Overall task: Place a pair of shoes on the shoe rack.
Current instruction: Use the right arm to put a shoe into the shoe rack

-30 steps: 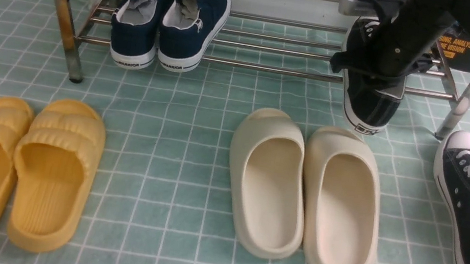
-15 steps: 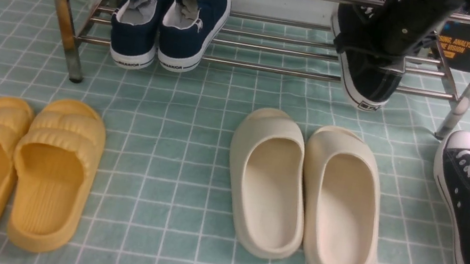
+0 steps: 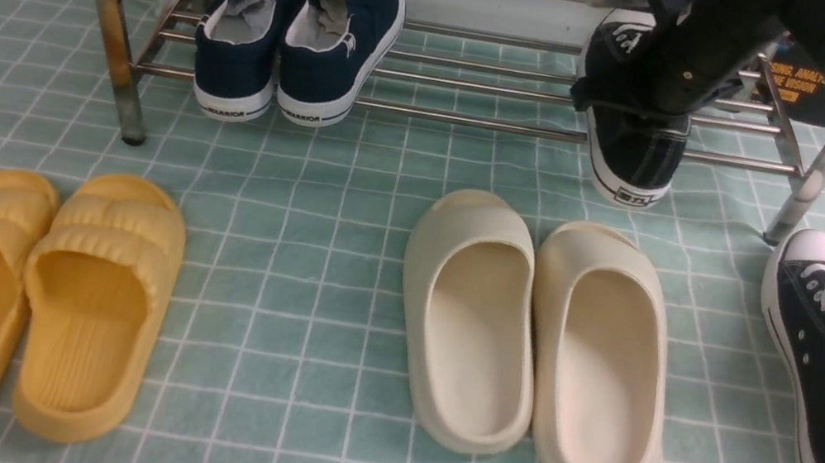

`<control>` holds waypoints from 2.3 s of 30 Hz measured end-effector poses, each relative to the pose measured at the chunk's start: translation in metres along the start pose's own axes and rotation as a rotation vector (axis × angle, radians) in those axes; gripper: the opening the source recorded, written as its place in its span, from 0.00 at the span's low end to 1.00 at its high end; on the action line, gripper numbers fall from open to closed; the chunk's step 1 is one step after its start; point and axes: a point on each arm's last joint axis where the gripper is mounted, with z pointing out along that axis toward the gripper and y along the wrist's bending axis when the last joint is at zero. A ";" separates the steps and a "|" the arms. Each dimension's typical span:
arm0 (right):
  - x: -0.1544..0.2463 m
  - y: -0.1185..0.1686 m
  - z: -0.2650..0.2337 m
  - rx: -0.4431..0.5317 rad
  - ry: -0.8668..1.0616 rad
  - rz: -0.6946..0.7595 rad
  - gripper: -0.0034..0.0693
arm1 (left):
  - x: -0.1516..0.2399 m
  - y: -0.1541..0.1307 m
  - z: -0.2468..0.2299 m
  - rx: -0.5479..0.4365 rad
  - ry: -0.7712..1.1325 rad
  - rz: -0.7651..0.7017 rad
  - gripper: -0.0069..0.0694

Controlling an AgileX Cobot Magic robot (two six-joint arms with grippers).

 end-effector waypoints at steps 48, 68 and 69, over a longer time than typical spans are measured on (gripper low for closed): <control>0.079 0.027 -0.066 -0.001 0.237 -0.053 0.04 | 0.000 0.000 0.000 0.000 0.000 0.000 0.40; 0.059 0.004 -0.001 0.158 0.067 -0.018 0.05 | 0.000 0.000 0.000 0.000 0.000 0.000 0.40; 0.058 0.004 -0.001 0.163 0.068 -0.018 0.05 | 0.000 0.000 0.000 0.000 0.000 0.000 0.40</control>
